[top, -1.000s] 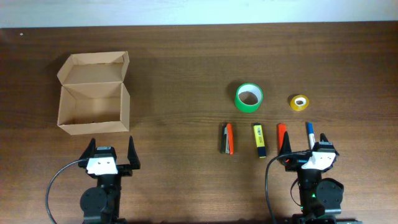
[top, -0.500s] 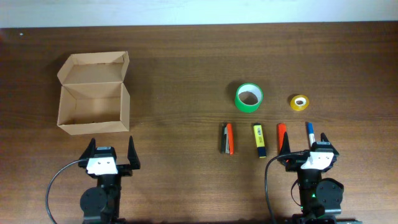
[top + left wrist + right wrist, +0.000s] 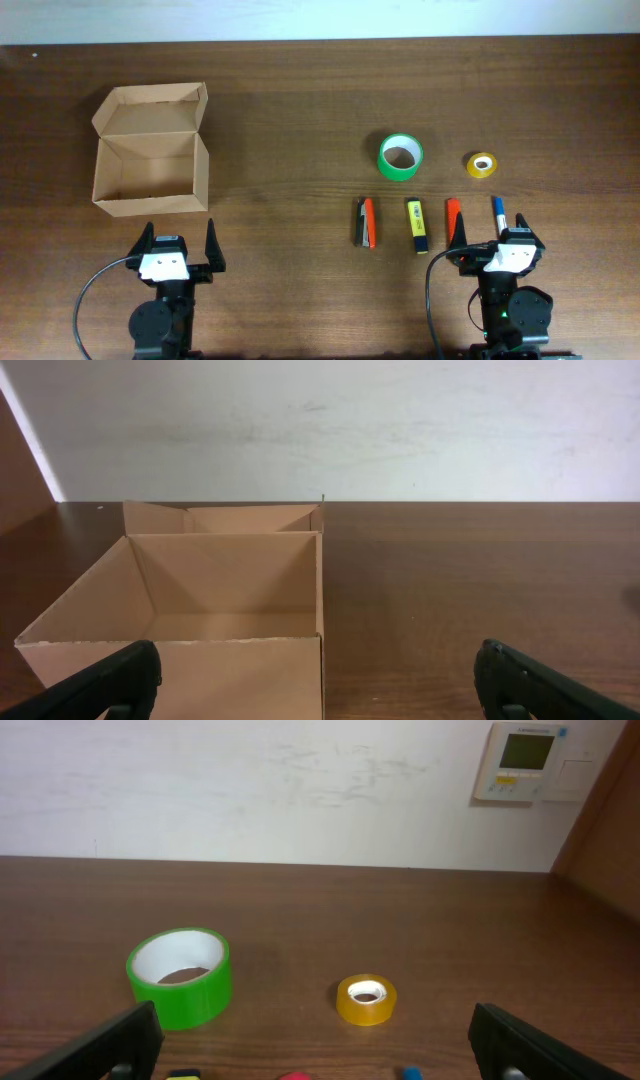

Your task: Pack container

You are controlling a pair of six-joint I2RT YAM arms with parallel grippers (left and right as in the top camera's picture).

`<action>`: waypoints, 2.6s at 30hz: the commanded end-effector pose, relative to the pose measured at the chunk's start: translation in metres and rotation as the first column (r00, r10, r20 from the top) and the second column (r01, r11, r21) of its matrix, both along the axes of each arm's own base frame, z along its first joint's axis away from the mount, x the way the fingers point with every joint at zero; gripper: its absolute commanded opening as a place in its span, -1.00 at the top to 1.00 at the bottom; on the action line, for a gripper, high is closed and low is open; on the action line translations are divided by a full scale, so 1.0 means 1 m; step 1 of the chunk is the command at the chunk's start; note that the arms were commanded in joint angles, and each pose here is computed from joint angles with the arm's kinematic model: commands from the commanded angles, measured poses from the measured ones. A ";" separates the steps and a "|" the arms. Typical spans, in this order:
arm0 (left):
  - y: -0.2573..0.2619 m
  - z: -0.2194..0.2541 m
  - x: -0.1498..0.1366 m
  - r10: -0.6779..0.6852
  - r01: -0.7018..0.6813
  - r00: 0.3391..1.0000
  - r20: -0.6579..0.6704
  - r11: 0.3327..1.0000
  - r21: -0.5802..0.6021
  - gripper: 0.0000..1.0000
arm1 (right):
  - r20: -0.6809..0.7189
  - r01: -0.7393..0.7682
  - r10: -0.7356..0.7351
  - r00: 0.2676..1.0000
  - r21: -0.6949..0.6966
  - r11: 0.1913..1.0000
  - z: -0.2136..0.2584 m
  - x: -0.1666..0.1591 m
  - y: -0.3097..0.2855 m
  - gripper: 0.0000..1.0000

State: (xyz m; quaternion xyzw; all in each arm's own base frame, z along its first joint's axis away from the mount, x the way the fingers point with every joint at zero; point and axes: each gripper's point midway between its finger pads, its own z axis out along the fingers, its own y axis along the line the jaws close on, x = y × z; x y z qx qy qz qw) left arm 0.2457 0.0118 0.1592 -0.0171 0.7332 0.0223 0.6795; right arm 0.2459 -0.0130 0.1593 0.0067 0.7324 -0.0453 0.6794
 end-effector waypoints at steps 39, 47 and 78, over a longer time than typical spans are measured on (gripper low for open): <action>-0.009 -0.002 0.000 -0.051 0.051 0.999 0.000 0.999 0.004 -0.99 | 0.000 0.025 -0.025 1.000 -0.001 1.000 -0.002 0.000 -0.005 -0.98; -0.016 -0.006 0.001 -0.091 0.090 0.996 -0.016 0.995 -0.047 -0.99 | 0.011 -0.006 0.006 1.000 0.032 0.999 0.000 0.000 0.001 -0.98; 0.030 0.179 0.167 -0.060 0.065 0.948 -0.314 0.998 0.008 -0.99 | -0.613 0.239 -0.223 0.758 -0.058 0.969 0.170 0.103 -0.075 -0.99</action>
